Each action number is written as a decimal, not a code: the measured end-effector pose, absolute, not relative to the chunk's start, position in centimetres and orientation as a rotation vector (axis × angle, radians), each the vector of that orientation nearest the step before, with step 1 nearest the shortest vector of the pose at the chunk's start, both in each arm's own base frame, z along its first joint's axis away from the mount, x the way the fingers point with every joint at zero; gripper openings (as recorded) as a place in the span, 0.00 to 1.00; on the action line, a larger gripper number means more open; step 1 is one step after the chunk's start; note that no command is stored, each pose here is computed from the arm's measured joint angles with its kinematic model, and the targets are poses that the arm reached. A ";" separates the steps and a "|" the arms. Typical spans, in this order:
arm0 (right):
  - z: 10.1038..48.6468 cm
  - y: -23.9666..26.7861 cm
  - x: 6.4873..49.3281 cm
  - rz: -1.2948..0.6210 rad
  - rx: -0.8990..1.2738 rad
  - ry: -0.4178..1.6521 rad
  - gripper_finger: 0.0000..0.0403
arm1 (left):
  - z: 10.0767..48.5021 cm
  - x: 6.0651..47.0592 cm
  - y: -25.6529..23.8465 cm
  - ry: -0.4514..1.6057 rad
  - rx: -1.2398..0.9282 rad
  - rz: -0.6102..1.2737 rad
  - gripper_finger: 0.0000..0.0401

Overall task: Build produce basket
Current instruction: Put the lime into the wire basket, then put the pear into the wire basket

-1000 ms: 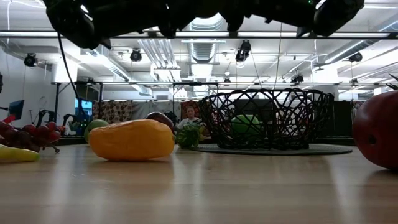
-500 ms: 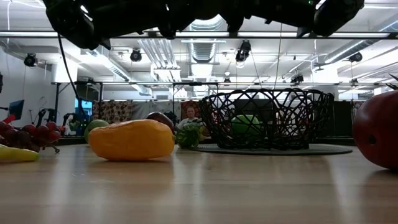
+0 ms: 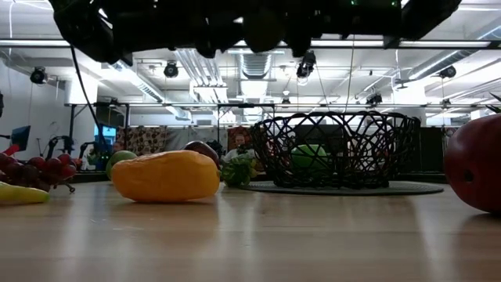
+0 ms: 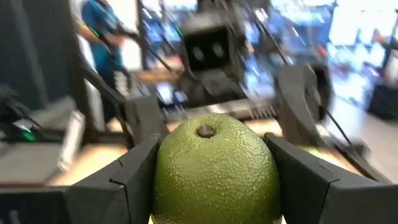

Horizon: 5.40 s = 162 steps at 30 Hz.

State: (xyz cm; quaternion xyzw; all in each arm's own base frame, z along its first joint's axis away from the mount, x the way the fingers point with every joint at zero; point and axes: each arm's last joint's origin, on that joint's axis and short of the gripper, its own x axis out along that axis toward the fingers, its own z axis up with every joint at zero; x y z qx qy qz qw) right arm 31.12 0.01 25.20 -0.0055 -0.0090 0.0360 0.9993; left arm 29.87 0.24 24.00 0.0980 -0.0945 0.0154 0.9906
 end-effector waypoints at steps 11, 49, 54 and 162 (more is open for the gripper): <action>24.6 -2.5 25.4 -0.692 0.070 0.427 0.60 | 25.1 28.6 0.7 -0.092 0.189 0.175 0.99; 19.1 -8.9 24.3 -1.160 0.327 0.639 0.68 | 26.4 26.5 1.2 -0.001 0.109 0.387 0.99; 19.1 -8.8 24.2 -1.158 0.327 0.647 0.78 | 26.2 26.6 1.3 0.005 0.092 0.408 0.99; 25.3 -0.3 22.5 -0.315 -0.134 0.258 0.81 | 24.6 26.1 2.6 0.741 0.031 0.533 0.99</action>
